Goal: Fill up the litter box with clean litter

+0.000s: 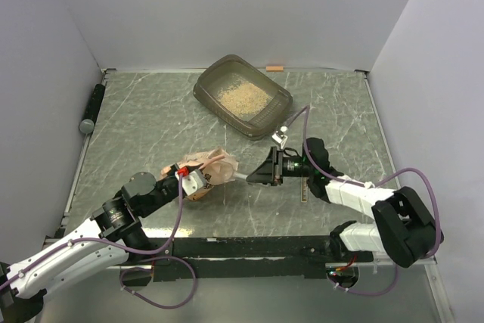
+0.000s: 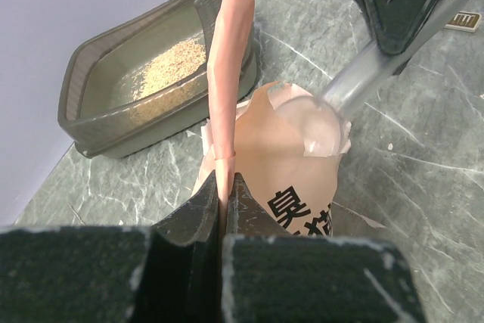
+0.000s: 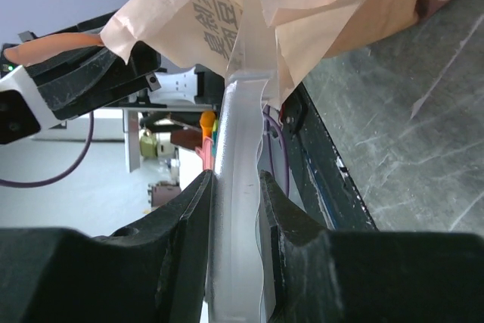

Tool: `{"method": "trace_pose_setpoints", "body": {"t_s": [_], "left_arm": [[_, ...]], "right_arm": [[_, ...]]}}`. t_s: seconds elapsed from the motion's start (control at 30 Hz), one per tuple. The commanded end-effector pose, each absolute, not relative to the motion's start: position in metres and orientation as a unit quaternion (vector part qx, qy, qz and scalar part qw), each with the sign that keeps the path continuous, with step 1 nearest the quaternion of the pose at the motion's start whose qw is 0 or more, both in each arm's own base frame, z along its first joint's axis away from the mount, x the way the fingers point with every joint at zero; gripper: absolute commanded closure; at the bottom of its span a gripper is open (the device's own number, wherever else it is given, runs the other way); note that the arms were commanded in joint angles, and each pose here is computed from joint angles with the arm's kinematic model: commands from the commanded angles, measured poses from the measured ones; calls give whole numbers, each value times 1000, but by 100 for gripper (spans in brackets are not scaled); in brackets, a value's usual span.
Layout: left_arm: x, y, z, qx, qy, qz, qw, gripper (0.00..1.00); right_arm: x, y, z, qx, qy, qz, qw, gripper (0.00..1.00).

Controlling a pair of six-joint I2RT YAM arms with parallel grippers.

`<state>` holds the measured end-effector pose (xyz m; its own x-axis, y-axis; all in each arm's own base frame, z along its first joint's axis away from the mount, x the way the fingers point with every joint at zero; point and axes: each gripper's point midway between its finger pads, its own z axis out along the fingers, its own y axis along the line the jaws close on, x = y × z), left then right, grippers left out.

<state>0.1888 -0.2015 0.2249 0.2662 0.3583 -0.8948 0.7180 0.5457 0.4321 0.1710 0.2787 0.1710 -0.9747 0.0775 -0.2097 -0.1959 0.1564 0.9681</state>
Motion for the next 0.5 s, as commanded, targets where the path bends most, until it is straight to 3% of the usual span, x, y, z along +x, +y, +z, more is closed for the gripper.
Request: {"method": "trace_pose_setpoints", "body": {"t_s": [0.0,0.47], "left_arm": [[184,-210,267,436,545,-172,695,99],[184,-210,265,437,545,-169,695,99]], "right_arm": [[171,268,188,-45,725,672,144,100],[160,244,194,-22,715,678,171,100]]}}
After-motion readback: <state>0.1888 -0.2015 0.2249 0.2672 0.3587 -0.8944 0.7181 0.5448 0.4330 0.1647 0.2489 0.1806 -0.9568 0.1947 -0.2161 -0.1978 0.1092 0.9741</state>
